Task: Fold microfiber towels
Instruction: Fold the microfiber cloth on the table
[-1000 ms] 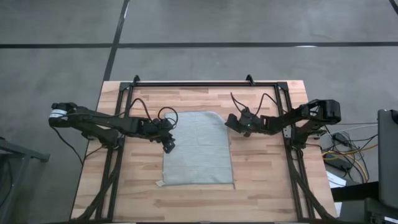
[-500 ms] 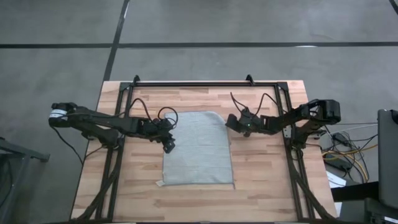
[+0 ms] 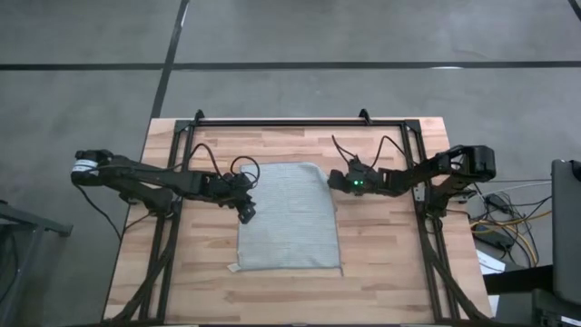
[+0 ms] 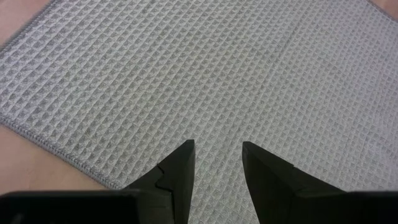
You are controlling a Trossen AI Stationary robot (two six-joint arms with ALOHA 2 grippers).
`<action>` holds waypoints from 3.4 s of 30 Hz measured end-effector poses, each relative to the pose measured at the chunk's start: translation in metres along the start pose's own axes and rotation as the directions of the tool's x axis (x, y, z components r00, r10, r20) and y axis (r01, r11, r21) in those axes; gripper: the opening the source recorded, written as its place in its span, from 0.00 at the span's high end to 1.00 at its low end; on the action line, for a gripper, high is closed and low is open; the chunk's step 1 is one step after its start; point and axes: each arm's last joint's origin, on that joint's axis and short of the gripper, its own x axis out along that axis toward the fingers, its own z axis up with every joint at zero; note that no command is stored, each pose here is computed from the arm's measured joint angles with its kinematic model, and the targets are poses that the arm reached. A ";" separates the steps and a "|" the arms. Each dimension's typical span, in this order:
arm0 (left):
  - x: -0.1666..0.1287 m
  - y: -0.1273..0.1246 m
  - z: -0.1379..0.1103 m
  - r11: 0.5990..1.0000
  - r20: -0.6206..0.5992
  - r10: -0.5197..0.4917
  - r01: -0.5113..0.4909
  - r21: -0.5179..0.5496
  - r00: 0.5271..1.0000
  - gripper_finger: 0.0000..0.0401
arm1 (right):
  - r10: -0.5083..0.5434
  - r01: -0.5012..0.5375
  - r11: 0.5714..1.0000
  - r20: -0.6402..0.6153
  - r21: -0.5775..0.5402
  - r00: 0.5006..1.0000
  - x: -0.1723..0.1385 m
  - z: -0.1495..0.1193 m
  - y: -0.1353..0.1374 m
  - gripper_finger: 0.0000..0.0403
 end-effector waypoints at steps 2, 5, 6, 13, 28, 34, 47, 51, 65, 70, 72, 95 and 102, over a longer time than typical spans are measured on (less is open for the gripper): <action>0.000 0.000 0.000 1.000 0.000 0.000 0.000 0.000 1.000 0.66 | 0.003 -0.003 1.000 0.014 -0.028 1.000 0.001 0.001 0.002 0.98; 0.000 0.000 0.000 1.000 0.000 0.000 0.000 0.000 1.000 0.66 | 0.014 -0.014 0.998 0.011 -0.061 1.000 0.001 0.001 0.006 0.98; 0.000 0.000 0.000 1.000 0.000 0.000 0.000 0.000 1.000 0.66 | 0.018 -0.018 0.998 0.010 -0.067 1.000 0.002 0.001 0.007 0.98; 0.000 0.000 0.000 1.000 0.000 0.000 0.000 0.000 1.000 0.66 | 0.026 -0.026 0.997 0.004 -0.071 1.000 0.002 0.001 0.010 0.98; 0.000 0.000 0.000 1.000 0.000 0.000 0.000 0.000 1.000 0.66 | 0.037 -0.039 0.966 -0.015 -0.256 0.999 0.002 -0.010 0.031 0.98; 0.000 0.000 0.000 1.000 0.000 0.000 0.000 0.000 1.000 0.66 | -0.078 0.068 0.922 -0.009 -0.382 0.997 -0.002 -0.012 0.051 0.98; 0.000 0.000 0.000 1.000 -0.001 0.001 -0.001 0.000 1.000 0.66 | -0.199 0.215 0.842 0.086 -0.495 0.976 -0.016 -0.015 0.087 0.98; 0.000 0.000 0.000 1.000 0.000 0.000 0.000 0.000 1.000 0.66 | -0.192 0.205 0.844 0.078 -0.496 0.978 -0.017 -0.017 0.089 0.98; 0.000 0.000 0.000 1.000 0.000 0.000 0.000 0.000 1.000 0.66 | -0.153 0.148 0.838 0.033 -0.525 0.988 -0.022 -0.031 0.099 0.98; 0.000 0.000 0.000 1.000 0.000 0.000 0.000 0.000 1.000 0.66 | -0.142 0.125 0.830 0.010 -0.543 0.990 -0.024 -0.039 0.100 0.98; 0.000 0.000 0.000 1.000 0.000 0.000 0.000 0.000 1.000 0.66 | -0.138 0.116 0.827 0.001 -0.550 0.990 -0.025 -0.043 0.100 0.98; 0.000 0.000 0.000 1.000 0.000 0.000 0.000 0.000 1.000 0.66 | -0.231 0.229 0.824 0.062 -0.518 0.971 -0.023 -0.033 0.087 0.98; 0.000 0.000 0.000 1.000 0.000 0.000 0.000 0.000 1.000 0.66 | -0.308 0.316 0.821 0.098 -0.475 0.946 -0.020 -0.016 0.079 0.98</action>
